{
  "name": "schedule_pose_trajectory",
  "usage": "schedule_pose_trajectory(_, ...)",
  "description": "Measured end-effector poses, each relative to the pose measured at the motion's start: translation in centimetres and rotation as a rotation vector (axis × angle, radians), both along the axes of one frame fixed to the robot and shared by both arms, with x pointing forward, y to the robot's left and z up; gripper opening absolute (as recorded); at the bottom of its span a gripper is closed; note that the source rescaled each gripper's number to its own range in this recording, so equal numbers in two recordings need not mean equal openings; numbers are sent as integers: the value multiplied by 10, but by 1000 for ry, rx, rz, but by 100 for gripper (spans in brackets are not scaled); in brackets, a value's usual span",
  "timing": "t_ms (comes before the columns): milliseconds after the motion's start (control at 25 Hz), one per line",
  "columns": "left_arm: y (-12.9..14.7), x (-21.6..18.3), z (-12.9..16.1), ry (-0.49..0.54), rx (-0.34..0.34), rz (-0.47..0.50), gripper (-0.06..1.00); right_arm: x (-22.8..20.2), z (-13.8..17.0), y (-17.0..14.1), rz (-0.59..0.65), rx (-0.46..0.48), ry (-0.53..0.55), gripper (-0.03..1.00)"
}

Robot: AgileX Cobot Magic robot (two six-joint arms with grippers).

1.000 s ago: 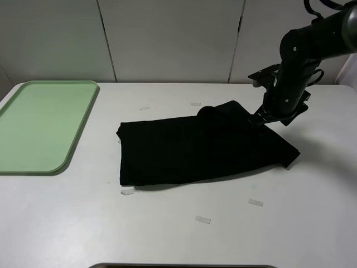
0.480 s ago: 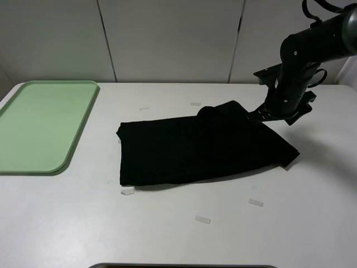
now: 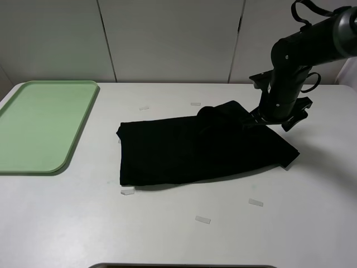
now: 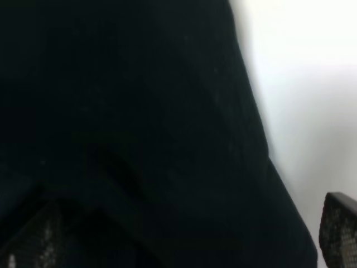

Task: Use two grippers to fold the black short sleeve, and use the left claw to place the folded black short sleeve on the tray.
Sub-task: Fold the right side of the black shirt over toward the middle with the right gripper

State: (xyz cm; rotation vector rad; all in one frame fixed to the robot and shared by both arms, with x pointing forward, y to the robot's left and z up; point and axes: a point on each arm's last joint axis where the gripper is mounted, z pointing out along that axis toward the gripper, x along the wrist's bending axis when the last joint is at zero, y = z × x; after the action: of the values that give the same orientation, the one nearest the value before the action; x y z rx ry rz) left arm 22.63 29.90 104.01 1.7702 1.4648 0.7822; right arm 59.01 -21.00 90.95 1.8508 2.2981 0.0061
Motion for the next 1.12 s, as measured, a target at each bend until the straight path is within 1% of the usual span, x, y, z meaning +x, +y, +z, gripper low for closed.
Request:
schedule_pose_trajectory(120, 0, 0, 0, 0, 0, 0, 100, -3, -5, -2, -6, -8, -14, 99)
schedule_pose_trajectory(160, 0, 0, 0, 0, 0, 0, 100, -3, -7, -3, -7, -13, -18, 96)
schedule_pose_trajectory(240, 0, 0, 0, 0, 0, 0, 100, -3, -8, -3, -17, -8, -30, 86)
schedule_pose_trajectory(440, 0, 0, 0, 0, 0, 0, 100, -3, -8, -3, -20, -6, -35, 48)
schedule_pose_trajectory(480, 0, 0, 0, 0, 0, 0, 100, -3, -8, -3, -20, -6, -35, 48)
schedule_pose_trajectory(520, 0, 0, 0, 0, 0, 0, 100, -3, -8, -3, -19, -7, -34, 35)
schedule_pose_trajectory(560, 0, 0, 0, -1, 0, 0, 100, -3, -8, -3, -18, -7, -35, 29)
schedule_pose_trajectory(640, 0, 0, 0, -1, 0, 0, 100, -3, -6, -3, -14, -6, -40, 21)
schedule_pose_trajectory(720, 0, 0, 0, -1, 0, 0, 100, -3, -2, -3, -11, -3, -51, 16)
schedule_pose_trajectory(800, 0, 0, 0, -1, 0, 0, 100, -4, 3, -3, -10, -1, -59, 13)
schedule_pose_trajectory(960, 0, 0, 0, -1, 0, 0, 100, -6, 15, -2, -26, 23, -77, 12)
schedule_pose_trajectory(1120, 0, 0, 0, -1, 0, 0, 100, -9, 29, 1, -47, 80, -96, 12)
